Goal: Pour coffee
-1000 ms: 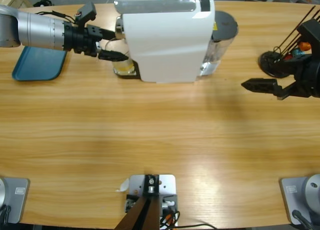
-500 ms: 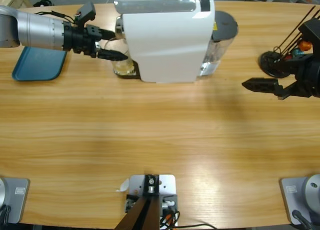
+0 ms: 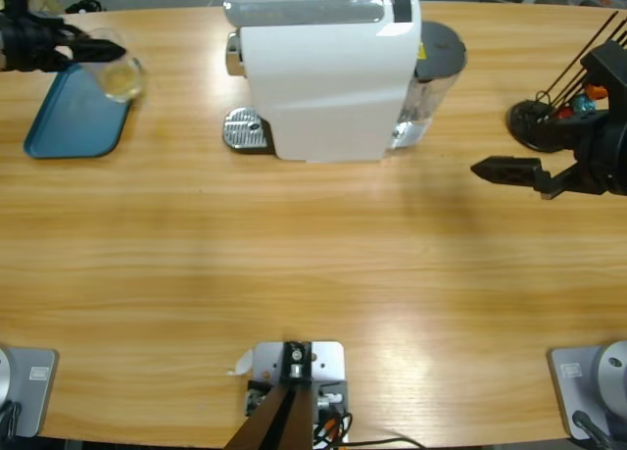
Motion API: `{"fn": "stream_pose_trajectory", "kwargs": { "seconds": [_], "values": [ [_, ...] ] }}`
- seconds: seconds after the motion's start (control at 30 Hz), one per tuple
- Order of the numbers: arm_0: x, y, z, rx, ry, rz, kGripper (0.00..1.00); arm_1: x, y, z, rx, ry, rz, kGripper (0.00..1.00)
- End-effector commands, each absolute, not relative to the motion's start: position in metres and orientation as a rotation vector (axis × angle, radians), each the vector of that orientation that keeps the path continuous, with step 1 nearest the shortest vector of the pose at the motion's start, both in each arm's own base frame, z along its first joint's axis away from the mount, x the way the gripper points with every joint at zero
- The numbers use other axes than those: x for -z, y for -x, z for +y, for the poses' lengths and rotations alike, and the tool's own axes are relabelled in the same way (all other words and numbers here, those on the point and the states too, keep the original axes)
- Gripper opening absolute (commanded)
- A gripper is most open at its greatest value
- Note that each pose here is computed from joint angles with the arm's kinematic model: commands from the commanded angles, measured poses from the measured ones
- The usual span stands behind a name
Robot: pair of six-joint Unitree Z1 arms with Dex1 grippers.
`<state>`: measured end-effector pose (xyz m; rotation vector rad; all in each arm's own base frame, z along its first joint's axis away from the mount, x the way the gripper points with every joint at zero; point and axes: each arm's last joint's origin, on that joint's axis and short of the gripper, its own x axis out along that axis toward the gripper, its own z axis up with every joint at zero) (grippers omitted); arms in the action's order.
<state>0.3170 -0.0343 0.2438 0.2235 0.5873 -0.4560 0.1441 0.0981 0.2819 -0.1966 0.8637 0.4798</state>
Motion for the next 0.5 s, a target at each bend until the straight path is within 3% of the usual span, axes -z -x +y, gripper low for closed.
{"fn": "stream_pose_trajectory", "kwargs": {
  "seconds": [0.03,0.43,0.5],
  "values": [
    [-0.219,-0.314,0.013,0.196,-0.146,0.695,0.191,-0.271,-0.141,0.094,-0.483,0.18,0.904,1.0],
    [-0.181,-0.333,0.017,0.185,-0.118,0.742,0.21,-0.267,-0.145,0.098,-0.49,0.182,0.926,1.0],
    [-0.178,-0.331,0.017,0.187,-0.117,0.751,0.335,-0.267,-0.145,0.098,-0.49,0.182,0.925,1.0]
  ]
}}
